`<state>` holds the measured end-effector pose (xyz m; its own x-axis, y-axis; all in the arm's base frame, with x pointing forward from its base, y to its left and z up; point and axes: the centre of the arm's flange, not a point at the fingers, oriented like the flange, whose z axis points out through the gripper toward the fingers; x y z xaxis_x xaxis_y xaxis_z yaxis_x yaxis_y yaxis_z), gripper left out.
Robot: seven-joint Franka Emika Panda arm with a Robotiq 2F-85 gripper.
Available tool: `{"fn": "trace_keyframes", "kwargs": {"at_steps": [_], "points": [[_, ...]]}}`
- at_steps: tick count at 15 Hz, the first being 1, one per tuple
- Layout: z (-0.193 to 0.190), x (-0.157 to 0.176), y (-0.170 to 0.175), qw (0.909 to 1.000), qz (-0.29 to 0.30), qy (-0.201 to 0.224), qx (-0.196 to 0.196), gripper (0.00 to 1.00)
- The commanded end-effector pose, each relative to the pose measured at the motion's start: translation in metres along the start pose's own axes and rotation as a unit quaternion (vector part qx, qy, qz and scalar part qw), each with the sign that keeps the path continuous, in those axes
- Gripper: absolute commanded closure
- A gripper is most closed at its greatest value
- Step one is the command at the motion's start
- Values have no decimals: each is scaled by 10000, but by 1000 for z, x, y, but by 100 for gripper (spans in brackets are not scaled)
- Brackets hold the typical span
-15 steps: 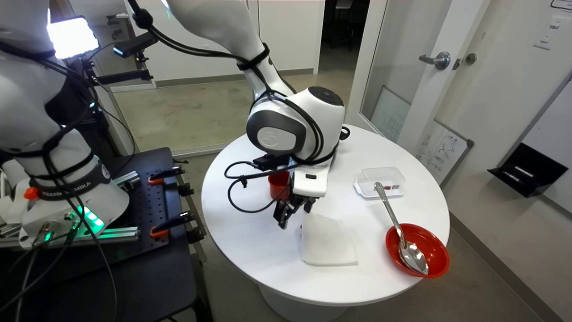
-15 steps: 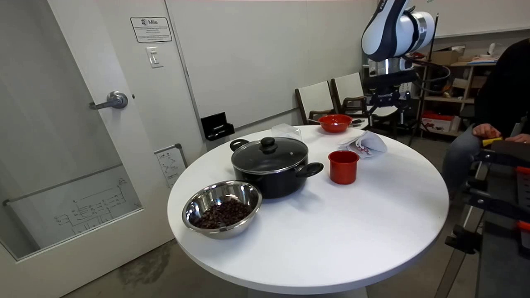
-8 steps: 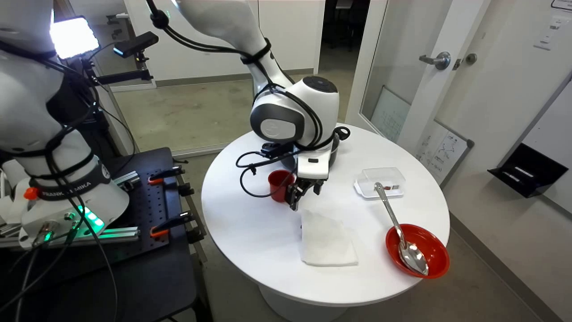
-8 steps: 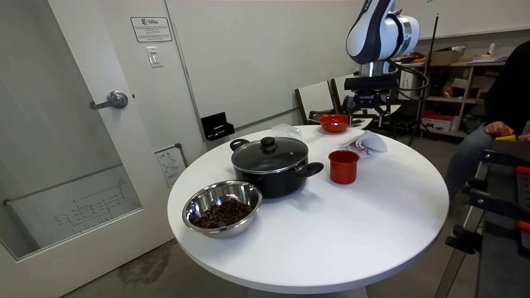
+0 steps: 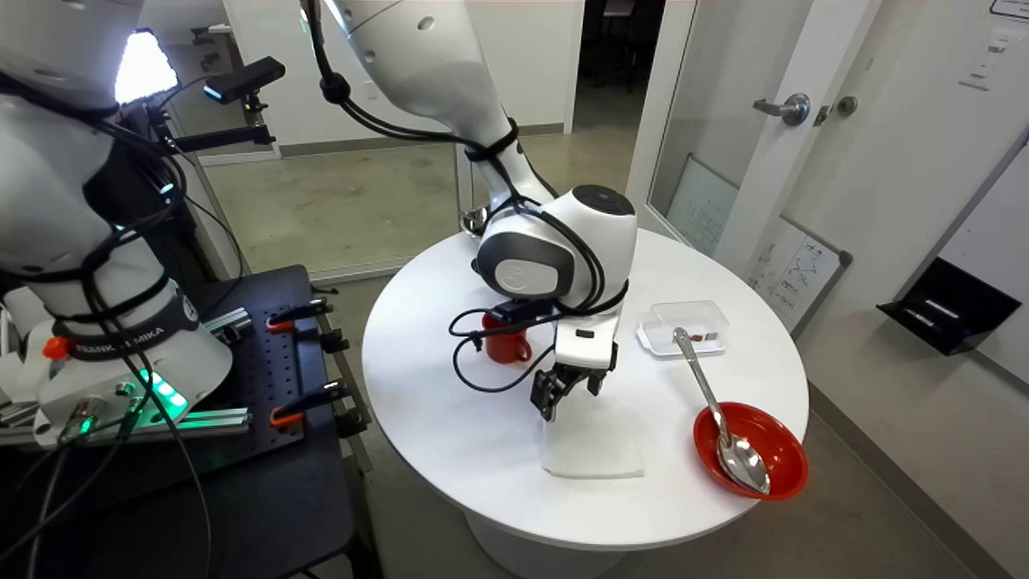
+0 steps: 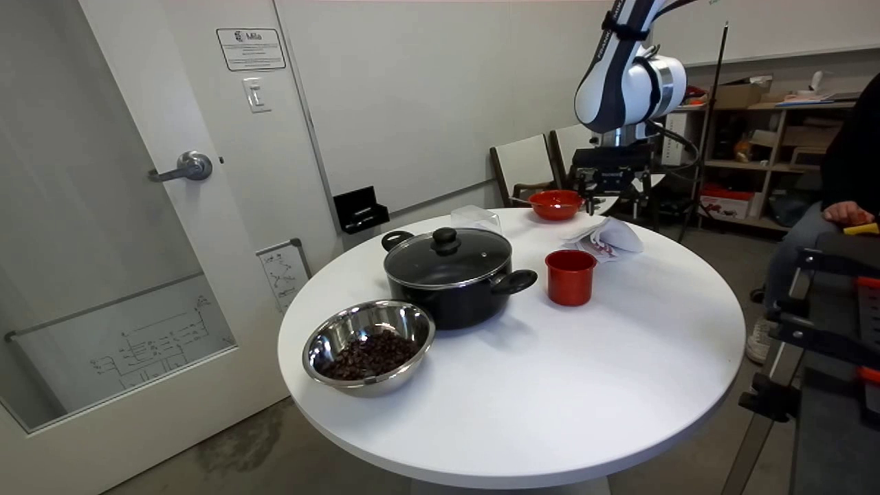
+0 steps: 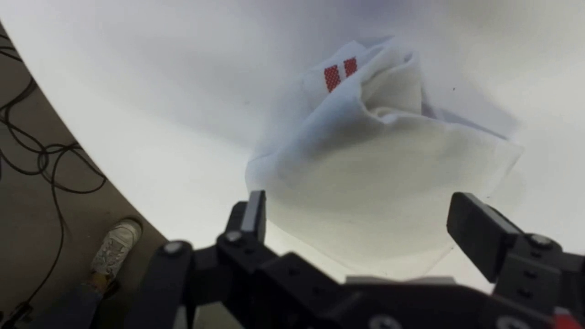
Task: Use the towel to wipe the table
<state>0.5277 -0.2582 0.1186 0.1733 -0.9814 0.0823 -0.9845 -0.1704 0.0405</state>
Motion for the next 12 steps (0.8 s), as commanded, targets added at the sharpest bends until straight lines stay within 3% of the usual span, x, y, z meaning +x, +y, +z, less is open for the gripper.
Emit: {"fn": "trace_keyframes", "kwargs": {"at_steps": [1, 12], "points": [[14, -1, -18, 9999, 104, -57, -104, 0], [57, -10, -33, 9977, 146, -99, -651, 0]]}}
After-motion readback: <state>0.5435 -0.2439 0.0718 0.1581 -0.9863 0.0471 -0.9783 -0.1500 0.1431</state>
